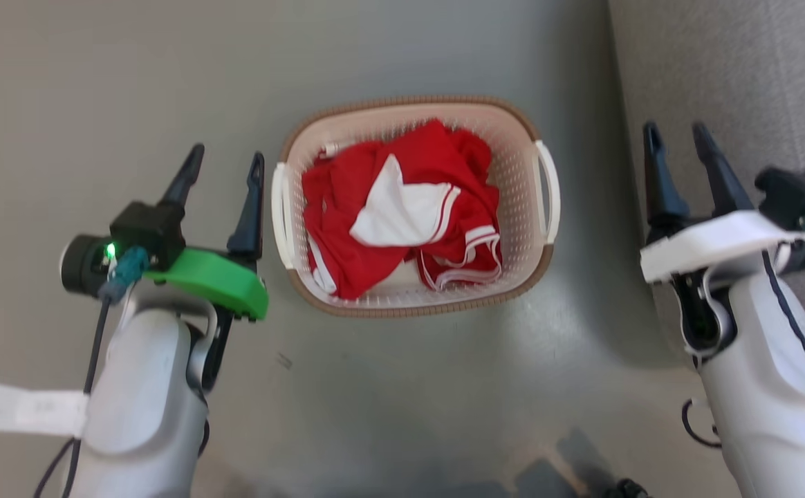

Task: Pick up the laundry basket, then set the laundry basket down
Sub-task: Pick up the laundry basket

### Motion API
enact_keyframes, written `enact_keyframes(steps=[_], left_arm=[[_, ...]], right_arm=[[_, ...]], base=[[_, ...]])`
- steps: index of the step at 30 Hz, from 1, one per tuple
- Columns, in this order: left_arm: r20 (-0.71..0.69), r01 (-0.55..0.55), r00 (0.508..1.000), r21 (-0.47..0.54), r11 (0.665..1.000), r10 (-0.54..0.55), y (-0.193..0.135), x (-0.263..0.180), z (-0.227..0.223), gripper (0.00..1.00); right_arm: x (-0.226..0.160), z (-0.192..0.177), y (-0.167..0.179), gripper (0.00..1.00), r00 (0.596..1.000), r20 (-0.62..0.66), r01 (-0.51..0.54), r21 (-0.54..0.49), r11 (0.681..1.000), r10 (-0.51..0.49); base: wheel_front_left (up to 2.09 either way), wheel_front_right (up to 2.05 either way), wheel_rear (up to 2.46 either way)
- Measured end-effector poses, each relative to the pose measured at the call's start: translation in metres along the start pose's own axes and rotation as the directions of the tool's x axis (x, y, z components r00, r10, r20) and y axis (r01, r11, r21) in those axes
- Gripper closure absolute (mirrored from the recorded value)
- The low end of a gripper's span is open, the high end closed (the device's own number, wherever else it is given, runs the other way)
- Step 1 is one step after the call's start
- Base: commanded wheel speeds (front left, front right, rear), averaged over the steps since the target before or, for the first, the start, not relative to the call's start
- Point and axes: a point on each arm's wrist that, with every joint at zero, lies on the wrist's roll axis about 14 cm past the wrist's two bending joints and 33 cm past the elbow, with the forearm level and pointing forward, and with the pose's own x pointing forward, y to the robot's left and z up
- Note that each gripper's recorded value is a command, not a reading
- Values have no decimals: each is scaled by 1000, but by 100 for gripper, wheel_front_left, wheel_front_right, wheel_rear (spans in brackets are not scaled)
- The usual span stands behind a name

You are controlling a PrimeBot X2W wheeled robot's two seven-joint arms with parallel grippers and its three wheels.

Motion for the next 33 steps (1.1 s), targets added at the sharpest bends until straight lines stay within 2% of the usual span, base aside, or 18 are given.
enact_keyframes(steps=[17,25,33], left_arm=[[-212,-3,977,-49,999,-7,24,57,-93,0],[-355,-45,935,-91,995,10,38,57,-155,0],[-428,-28,903,-114,993,-23,34,58,-186,0]], right_arm=[[58,-94,-12,0,973,-230,10,-4,1000,-10],[64,-156,-16,0,920,-391,13,-1,1000,-13],[65,-187,-15,0,884,-467,8,2,1000,-6]], base=[[0,0,0],[0,0,0],[0,0,0]])
